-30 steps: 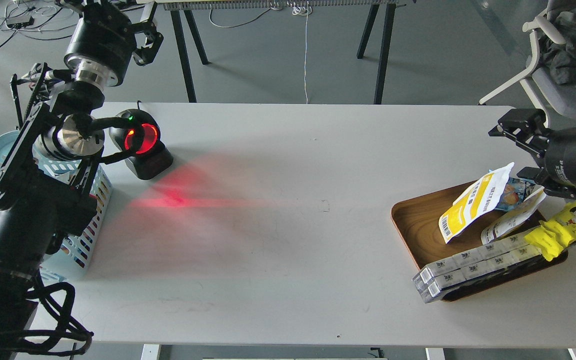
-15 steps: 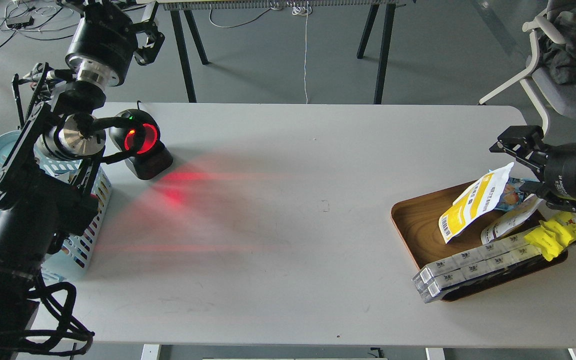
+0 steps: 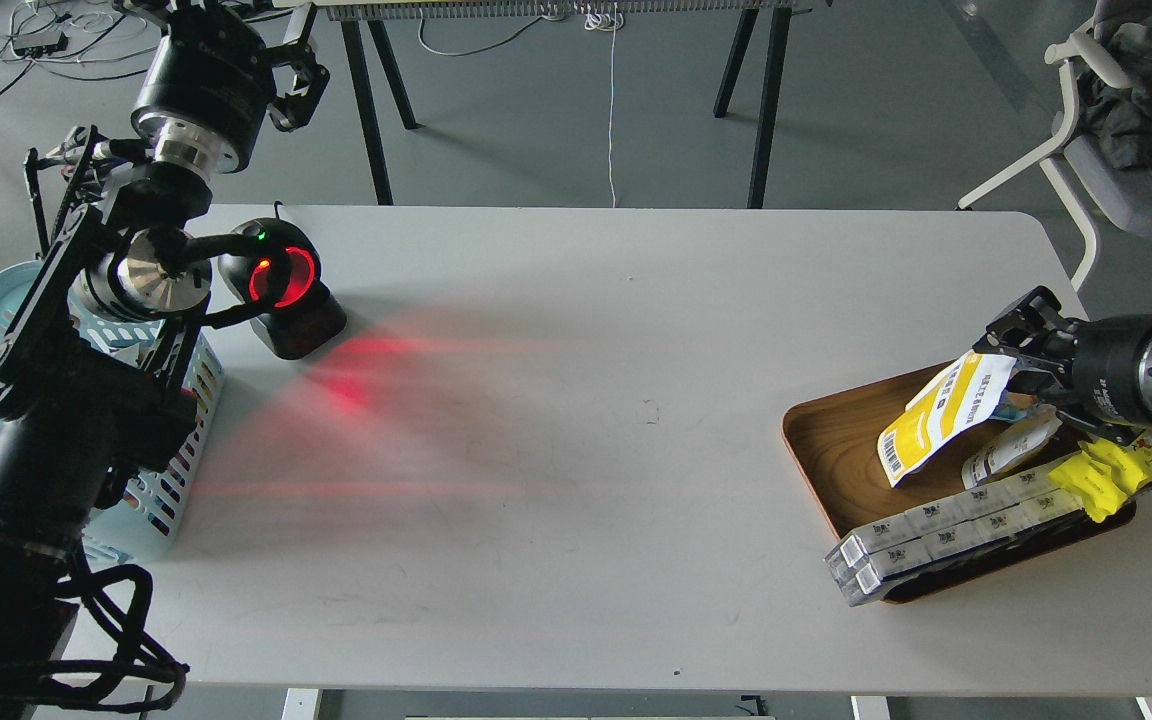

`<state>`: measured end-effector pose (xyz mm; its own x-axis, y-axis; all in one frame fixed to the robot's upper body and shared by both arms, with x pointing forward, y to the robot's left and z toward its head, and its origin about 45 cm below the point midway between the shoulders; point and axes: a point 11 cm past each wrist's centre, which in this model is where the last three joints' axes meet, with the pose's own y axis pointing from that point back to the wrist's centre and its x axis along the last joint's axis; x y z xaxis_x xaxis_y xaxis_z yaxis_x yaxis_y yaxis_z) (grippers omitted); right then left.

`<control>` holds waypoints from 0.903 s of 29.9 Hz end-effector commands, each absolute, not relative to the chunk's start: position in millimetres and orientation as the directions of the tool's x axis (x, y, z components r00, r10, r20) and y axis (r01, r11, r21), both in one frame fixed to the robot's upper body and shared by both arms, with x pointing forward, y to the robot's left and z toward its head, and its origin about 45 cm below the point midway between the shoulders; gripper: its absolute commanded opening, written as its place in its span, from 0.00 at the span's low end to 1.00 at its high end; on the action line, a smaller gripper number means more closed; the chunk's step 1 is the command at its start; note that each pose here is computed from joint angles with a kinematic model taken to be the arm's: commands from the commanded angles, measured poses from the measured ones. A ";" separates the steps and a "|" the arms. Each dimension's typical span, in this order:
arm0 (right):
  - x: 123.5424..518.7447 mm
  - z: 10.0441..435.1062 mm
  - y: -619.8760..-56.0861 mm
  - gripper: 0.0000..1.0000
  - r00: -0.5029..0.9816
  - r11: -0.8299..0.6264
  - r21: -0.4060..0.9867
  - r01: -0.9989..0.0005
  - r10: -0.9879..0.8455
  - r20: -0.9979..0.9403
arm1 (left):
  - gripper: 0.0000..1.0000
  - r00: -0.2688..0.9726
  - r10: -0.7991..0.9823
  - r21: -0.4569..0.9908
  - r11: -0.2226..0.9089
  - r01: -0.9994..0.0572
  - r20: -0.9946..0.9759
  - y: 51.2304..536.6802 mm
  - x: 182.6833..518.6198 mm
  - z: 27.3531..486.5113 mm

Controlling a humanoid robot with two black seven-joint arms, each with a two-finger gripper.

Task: Scan snack and place in basket
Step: 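Lower the right gripper and grasp the yellow snack packet, then lift the yellow packet and carry it toward the scanner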

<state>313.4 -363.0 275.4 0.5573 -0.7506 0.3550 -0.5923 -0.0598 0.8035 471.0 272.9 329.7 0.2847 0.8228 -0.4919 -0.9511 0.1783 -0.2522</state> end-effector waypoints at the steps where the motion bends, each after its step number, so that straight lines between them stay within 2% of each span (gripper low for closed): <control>1: 311.7 272.7 -363.7 0.20 0.559 -0.058 0.808 -0.586 -0.751 0.352 | 1.00 0.285 0.823 -0.252 0.179 -0.951 -0.492 272.9 470.9 329.6; 8: 310.3 270.3 -364.3 0.01 0.563 -0.058 0.811 -0.582 -0.748 0.351 | 1.00 0.282 0.823 -0.249 0.177 -0.952 -0.493 273.5 470.6 328.1; 18: 313.9 274.1 -363.1 0.00 0.554 -0.059 0.798 -0.599 -0.750 0.360 | 1.00 0.279 0.824 -0.246 0.176 -0.953 -0.494 273.9 470.5 326.9; 27: 328.3 300.6 -357.2 0.00 0.509 -0.099 0.730 -0.676 -0.780 0.365 | 1.00 0.280 0.823 -0.248 0.176 -0.953 -0.493 273.7 470.7 327.6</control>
<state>324.4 -358.8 292.0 0.5221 -0.7708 0.3650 -0.6548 -0.0880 0.7507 470.5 273.8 327.1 0.2800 0.8234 -0.4936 -0.9529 0.1760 -0.2469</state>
